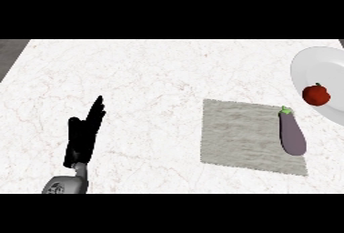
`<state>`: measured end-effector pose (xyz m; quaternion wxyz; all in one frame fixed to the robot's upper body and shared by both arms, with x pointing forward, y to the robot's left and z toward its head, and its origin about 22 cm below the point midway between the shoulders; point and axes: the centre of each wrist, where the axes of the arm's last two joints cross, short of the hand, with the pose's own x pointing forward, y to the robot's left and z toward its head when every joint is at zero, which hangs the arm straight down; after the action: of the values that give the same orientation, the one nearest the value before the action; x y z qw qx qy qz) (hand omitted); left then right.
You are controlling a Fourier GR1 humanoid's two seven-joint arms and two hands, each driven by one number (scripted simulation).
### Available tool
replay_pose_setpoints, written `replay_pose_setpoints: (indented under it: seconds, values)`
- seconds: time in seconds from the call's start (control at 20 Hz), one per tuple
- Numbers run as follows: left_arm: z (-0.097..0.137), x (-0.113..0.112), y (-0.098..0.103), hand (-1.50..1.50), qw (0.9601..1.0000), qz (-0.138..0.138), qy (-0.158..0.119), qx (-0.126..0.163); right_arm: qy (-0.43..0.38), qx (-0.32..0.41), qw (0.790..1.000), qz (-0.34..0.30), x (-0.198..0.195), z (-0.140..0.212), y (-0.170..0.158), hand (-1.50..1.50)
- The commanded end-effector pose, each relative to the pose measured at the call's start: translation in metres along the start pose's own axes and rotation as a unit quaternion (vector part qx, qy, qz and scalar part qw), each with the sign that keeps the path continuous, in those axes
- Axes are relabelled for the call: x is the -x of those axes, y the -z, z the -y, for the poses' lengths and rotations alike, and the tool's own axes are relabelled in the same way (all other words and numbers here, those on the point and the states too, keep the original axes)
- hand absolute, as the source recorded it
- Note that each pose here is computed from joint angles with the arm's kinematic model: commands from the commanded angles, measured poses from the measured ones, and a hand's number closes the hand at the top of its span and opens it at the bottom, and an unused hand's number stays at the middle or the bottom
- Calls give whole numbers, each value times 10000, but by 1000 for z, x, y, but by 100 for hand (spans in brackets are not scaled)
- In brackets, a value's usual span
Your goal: Pick the bell pepper from the placemat and place it in the plate
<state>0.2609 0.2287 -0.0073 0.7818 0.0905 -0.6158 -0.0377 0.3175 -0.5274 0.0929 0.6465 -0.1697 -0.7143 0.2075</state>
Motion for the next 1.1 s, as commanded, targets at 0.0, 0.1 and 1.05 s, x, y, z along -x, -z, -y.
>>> replay_pose_setpoints:
  seconds: [0.0, 0.1, 1.05]
  values:
    - [-3, -6, 2, 0, 10000, -10, -11, 22, 413, -215, 9983, 352, 9, 2, -14, -150]
    - [3, 1, -2, 0, 10000, 12, -13, 32, 325, -206, 9986, 376, 7, 13, -20, -150]
    - [0, -8, 0, 0, 9999, 74, -55, 121, 162, 665, 9977, 26, 6, 32, -36, -150]
